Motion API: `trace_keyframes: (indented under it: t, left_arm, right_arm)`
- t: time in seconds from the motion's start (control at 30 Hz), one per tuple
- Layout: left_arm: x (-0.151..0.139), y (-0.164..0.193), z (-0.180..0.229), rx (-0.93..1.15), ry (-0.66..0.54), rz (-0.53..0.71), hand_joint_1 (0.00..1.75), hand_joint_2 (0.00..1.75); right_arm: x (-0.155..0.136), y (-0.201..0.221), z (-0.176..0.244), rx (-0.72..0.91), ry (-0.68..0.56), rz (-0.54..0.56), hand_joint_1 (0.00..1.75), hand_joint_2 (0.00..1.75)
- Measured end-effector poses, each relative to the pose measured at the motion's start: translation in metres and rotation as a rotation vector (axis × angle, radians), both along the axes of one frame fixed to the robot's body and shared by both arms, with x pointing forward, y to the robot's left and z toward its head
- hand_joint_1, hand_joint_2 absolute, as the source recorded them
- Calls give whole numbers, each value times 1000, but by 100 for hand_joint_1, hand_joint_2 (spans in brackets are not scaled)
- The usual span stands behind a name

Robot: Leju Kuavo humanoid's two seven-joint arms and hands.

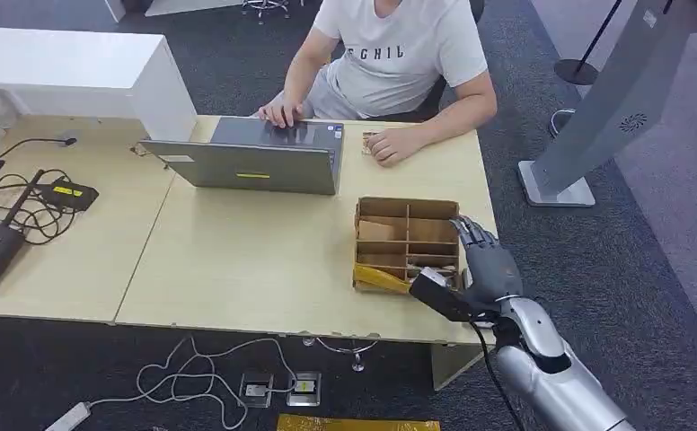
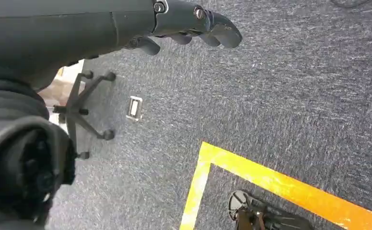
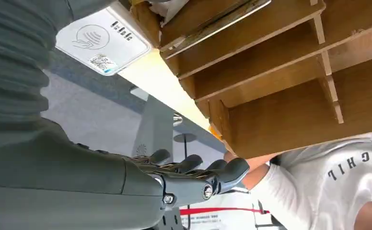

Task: Pass the card to the sensor for recognition and then transmit it.

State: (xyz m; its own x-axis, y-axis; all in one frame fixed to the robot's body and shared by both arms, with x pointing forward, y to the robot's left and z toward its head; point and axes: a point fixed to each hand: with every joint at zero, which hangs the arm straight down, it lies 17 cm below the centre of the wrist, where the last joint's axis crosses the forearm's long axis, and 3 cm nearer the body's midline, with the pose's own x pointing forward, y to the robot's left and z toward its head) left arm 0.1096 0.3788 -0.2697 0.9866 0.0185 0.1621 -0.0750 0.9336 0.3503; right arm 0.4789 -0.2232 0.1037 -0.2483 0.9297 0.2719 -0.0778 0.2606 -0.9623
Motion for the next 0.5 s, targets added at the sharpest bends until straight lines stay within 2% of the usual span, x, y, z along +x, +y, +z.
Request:
trace_keyframes:
  t: [0.5]
  left_arm:
    - [2,-1,0,-2,-14,-6,0,0]
  right_arm:
    - [-1,1,-3,5,21,3,0,175]
